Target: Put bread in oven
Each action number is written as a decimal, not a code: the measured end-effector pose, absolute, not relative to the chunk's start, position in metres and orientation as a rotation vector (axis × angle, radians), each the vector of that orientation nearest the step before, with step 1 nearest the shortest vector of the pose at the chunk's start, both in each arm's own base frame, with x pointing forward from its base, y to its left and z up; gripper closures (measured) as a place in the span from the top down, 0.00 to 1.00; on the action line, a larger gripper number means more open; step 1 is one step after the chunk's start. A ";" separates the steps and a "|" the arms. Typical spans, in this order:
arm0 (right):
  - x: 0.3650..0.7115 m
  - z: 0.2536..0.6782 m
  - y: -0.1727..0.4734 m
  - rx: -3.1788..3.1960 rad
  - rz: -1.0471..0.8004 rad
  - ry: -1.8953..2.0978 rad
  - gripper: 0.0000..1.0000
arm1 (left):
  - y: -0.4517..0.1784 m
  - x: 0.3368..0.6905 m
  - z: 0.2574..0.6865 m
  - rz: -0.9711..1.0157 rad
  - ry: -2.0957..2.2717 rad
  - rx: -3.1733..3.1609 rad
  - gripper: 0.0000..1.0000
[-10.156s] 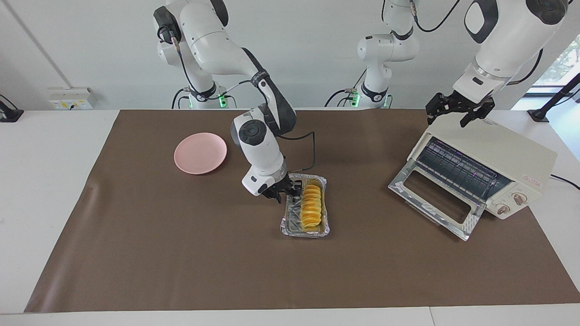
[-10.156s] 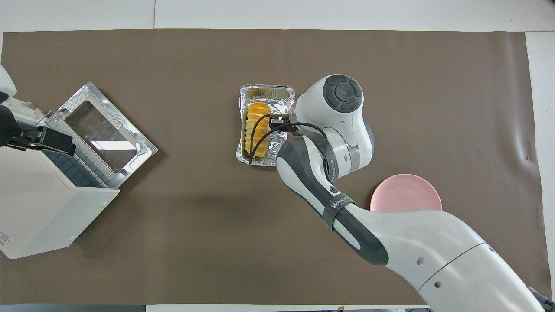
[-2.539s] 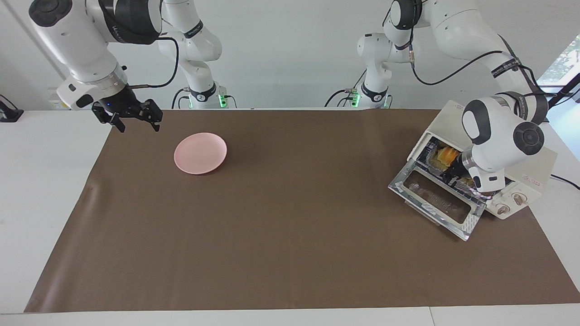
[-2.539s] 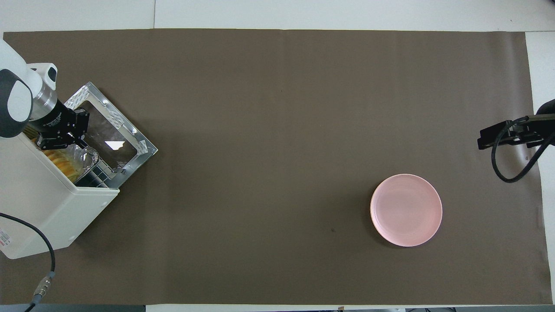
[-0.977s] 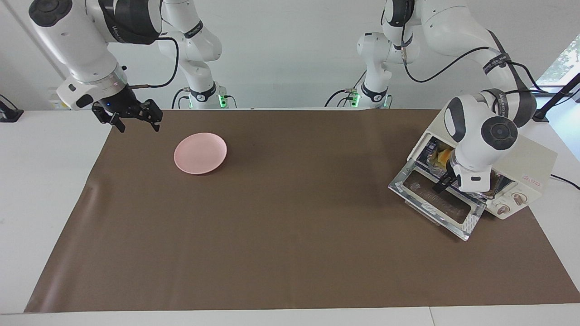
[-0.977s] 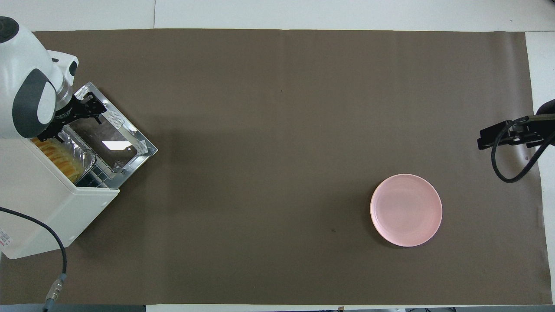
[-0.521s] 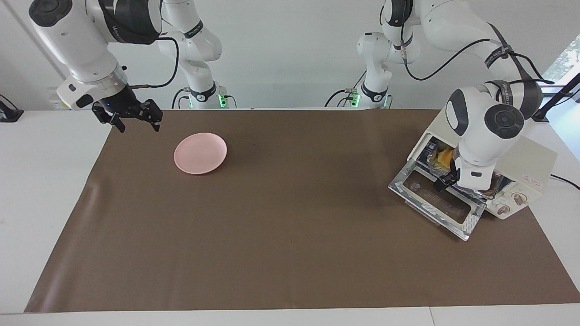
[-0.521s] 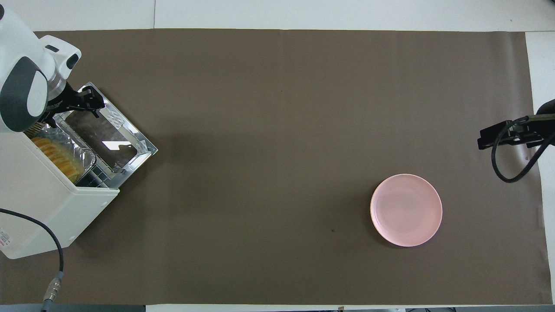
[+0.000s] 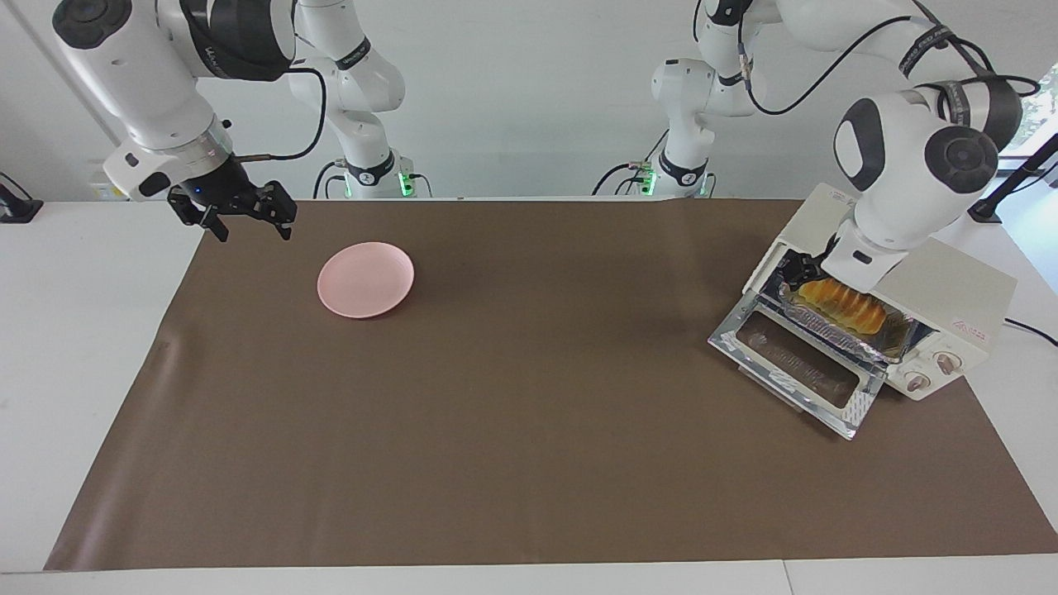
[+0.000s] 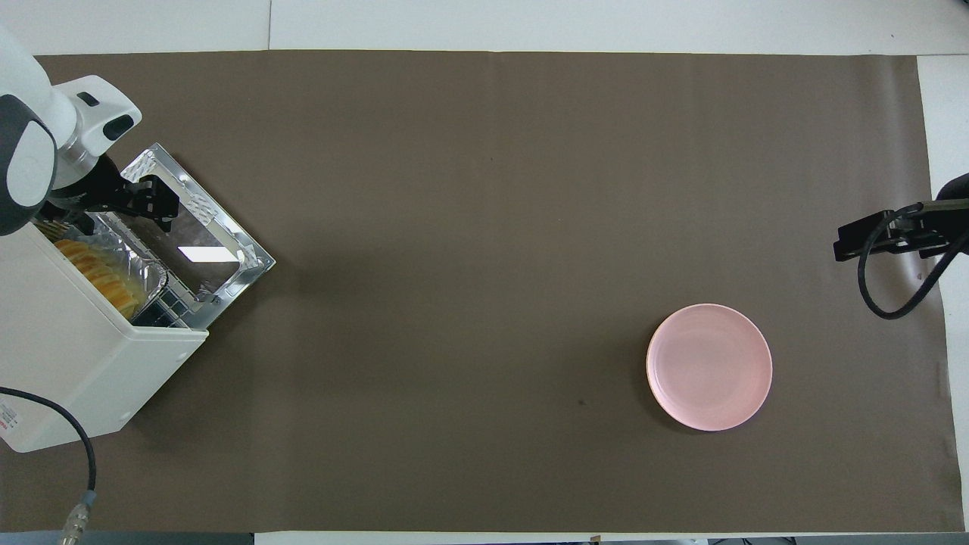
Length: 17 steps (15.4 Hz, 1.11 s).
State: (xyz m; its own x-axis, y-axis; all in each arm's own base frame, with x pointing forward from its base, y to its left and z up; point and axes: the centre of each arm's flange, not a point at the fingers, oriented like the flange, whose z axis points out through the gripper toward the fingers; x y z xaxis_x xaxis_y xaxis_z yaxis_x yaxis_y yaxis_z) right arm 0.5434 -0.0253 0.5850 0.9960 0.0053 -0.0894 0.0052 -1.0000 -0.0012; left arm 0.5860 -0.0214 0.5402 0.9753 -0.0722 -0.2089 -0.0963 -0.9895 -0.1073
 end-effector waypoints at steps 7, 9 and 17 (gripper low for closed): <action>0.543 0.585 -0.025 -3.137 0.141 -0.008 1.00 | -0.031 0.535 0.559 0.321 0.225 -3.046 1.00; 0.543 0.585 -0.025 -3.137 0.141 -0.008 1.00 | -0.029 0.534 0.560 0.320 0.227 -3.055 1.00; 0.543 0.585 -0.025 -3.137 0.141 -0.008 1.00 | -0.032 0.532 0.568 0.283 0.226 -3.092 1.00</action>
State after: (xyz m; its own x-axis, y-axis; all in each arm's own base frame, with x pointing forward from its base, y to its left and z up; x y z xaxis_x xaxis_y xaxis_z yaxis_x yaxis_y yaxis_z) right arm 0.5434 -0.0253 0.5850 0.9960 0.0053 -0.0894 0.0052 -1.0000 -0.0012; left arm 0.5316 -0.0317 0.5684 0.9729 -0.1416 -0.1829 -0.1468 -0.9890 -0.0154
